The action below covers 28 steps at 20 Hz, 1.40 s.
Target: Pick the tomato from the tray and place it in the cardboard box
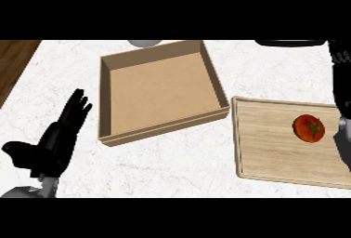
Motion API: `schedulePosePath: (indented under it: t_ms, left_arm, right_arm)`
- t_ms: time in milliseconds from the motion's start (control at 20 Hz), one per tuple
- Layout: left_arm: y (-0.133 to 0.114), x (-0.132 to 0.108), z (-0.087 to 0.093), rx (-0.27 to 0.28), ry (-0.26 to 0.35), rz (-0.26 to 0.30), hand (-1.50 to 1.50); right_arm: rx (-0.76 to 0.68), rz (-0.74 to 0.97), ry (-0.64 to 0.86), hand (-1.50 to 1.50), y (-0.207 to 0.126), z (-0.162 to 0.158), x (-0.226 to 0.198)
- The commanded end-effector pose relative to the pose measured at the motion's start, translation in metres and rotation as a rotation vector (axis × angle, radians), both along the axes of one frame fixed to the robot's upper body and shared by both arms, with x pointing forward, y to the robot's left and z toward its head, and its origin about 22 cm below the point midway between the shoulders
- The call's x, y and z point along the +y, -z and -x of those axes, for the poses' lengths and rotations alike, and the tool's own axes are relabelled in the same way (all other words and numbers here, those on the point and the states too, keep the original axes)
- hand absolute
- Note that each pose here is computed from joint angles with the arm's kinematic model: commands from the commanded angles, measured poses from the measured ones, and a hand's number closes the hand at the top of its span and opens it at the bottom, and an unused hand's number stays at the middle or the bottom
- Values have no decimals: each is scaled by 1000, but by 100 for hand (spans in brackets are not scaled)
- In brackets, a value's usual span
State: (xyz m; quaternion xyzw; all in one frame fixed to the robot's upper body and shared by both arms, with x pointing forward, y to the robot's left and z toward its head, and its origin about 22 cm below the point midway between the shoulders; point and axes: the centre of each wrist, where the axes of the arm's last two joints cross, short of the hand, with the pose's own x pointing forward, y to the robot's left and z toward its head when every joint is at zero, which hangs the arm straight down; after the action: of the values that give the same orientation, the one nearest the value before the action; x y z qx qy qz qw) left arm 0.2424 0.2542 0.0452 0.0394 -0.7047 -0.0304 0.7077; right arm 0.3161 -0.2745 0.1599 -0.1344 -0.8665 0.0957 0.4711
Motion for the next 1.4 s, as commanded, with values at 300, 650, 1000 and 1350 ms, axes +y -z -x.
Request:
schedulePosePath:
  t_ms: [300, 650, 1000, 1350]
  left_arm:
    - [10, 74, 5, 83, -216, -342, 0]
    - [20, 92, 2, 116, -281, -433, 0]
    - [13, 95, -9, 95, -266, -455, 0]
    - [33, 89, -11, 112, -249, -457, 0]
  right_arm:
    - [-24, 509, -301, -150, -21, 18, -53]
    - [115, 133, -560, -150, 106, 49, -127]
    - [2, 379, -560, -150, 88, 51, -193]
    - [110, 830, -561, -150, 46, 34, -209]
